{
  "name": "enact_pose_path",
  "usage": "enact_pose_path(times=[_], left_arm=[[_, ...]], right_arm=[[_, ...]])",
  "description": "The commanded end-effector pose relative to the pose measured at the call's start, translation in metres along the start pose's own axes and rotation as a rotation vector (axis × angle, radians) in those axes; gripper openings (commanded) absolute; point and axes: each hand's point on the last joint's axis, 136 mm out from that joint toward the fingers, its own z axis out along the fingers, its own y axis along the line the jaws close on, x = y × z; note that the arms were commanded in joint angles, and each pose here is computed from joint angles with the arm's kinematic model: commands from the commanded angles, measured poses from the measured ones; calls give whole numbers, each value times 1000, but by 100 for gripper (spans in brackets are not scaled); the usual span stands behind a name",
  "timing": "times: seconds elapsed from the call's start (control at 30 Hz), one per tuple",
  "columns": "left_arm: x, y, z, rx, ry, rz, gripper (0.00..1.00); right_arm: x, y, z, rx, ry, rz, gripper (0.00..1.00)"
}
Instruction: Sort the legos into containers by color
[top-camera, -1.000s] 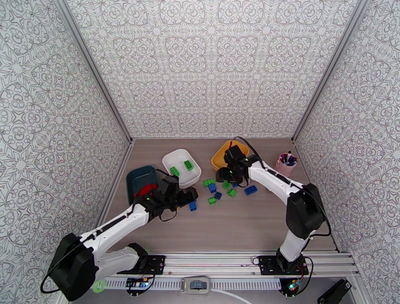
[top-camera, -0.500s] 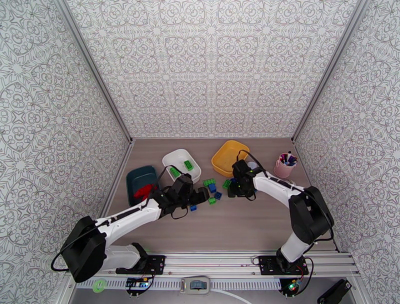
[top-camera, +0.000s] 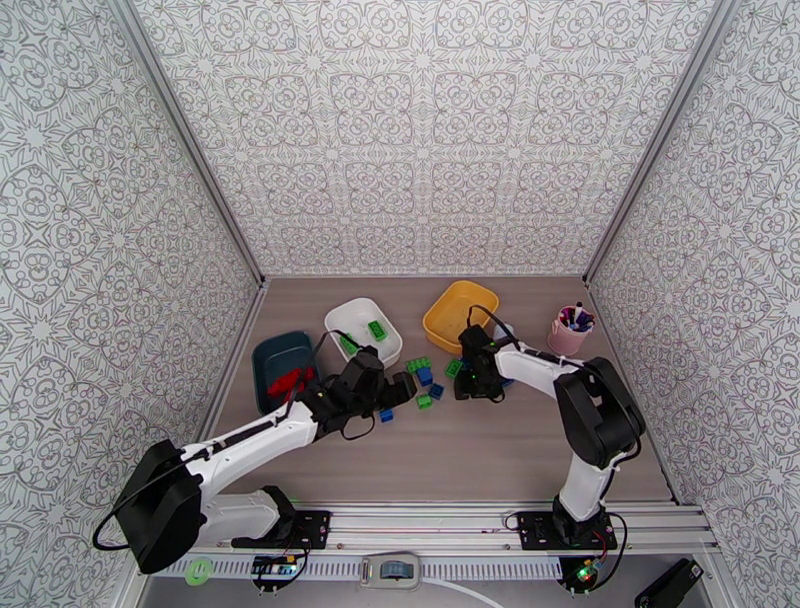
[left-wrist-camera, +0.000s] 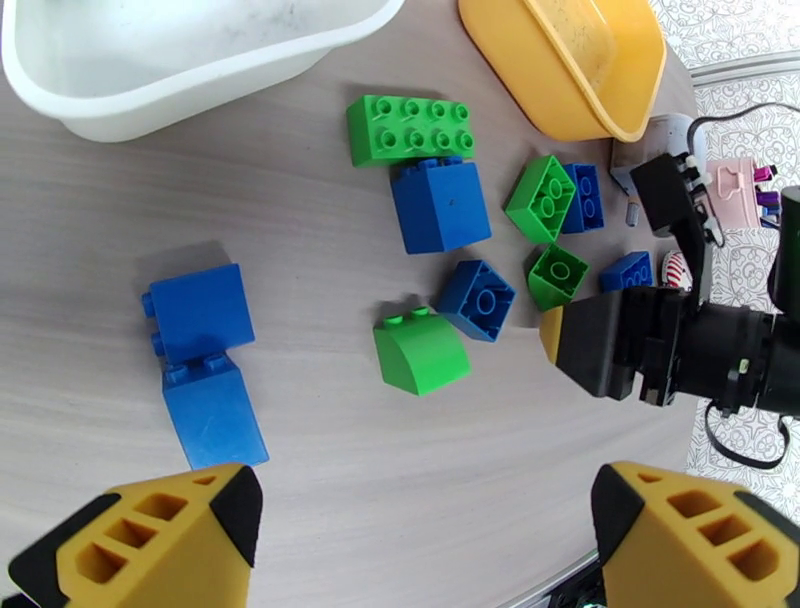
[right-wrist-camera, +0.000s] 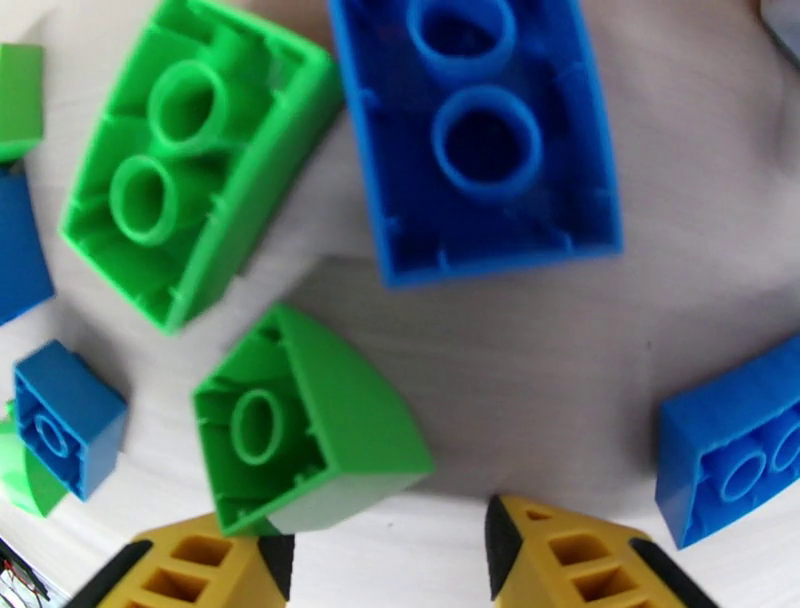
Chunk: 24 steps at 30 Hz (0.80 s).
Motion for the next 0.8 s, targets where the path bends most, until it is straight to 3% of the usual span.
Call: enact_pose_path(times=[0.0, 0.3, 0.6, 0.77], left_arm=[[-4, 5, -2, -3, -23, -17, 93], [-2, 6, 1, -11, -6, -21, 93], [-6, 7, 1, -12, -8, -27, 93], [-16, 8, -3, -8, -16, -32, 99]], right_arm=[[-18, 0, 0, 25, -39, -16, 57], [-36, 2, 2, 33, -41, -25, 56], [-34, 9, -8, -20, -48, -19, 43], [-31, 18, -24, -84, -67, 1, 39]])
